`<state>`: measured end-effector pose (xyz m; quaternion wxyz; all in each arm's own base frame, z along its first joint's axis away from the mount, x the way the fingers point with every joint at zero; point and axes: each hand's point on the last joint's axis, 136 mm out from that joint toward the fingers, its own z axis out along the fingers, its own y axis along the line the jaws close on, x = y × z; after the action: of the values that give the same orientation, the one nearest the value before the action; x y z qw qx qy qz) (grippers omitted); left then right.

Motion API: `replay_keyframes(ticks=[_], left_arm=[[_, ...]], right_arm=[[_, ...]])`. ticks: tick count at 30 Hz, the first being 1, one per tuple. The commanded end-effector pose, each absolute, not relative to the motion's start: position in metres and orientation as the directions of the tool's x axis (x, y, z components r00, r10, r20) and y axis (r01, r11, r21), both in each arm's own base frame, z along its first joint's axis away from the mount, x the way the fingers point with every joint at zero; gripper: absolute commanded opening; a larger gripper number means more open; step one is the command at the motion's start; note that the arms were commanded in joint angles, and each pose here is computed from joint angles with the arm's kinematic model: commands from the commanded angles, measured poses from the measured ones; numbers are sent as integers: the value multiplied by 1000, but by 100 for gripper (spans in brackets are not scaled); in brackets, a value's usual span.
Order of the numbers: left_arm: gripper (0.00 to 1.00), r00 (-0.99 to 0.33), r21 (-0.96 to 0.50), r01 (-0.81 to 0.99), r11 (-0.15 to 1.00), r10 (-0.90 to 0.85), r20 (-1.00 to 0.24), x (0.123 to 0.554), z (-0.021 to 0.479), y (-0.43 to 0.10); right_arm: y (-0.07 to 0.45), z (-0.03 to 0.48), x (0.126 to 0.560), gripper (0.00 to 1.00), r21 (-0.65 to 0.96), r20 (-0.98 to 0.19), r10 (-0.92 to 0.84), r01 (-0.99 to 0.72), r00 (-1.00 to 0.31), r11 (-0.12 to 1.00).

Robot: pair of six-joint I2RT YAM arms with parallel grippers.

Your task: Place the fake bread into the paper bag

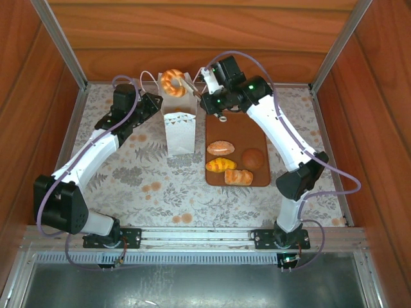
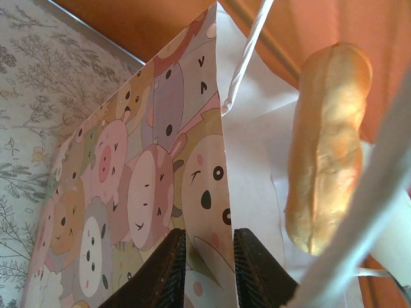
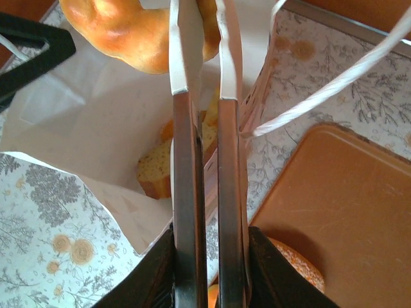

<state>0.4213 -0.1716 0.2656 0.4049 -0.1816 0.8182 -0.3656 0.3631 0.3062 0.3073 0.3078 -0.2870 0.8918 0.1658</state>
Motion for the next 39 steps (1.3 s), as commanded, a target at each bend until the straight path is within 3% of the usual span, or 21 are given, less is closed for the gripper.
replay_keyframes(ticks=[1,13,22,30,39], left_arm=[[26,-588,-744,10,668,-598,-544,417,271,-170],[27,-591,-743,21,669,-592,-549,417,275,-171],[47,-604,-751,82,655,-567,-560,416,290,-178],[65,-542,-713,86,696,-568,-619,398,305,-156],[83,-431,-656,-7,755,-595,-679,366,296,-113]], right_arm=[[301,315,363,29,64,-647,-438,-616,-625,785],[292,312,374,46,-22,-614,-480,-595,-626,803],[293,358,366,47,3,-721,-427,-618,-546,786],[249,415,319,46,-10,-817,-356,-607,-454,795],[159,349,262,45,-90,-711,-385,-467,-589,880]])
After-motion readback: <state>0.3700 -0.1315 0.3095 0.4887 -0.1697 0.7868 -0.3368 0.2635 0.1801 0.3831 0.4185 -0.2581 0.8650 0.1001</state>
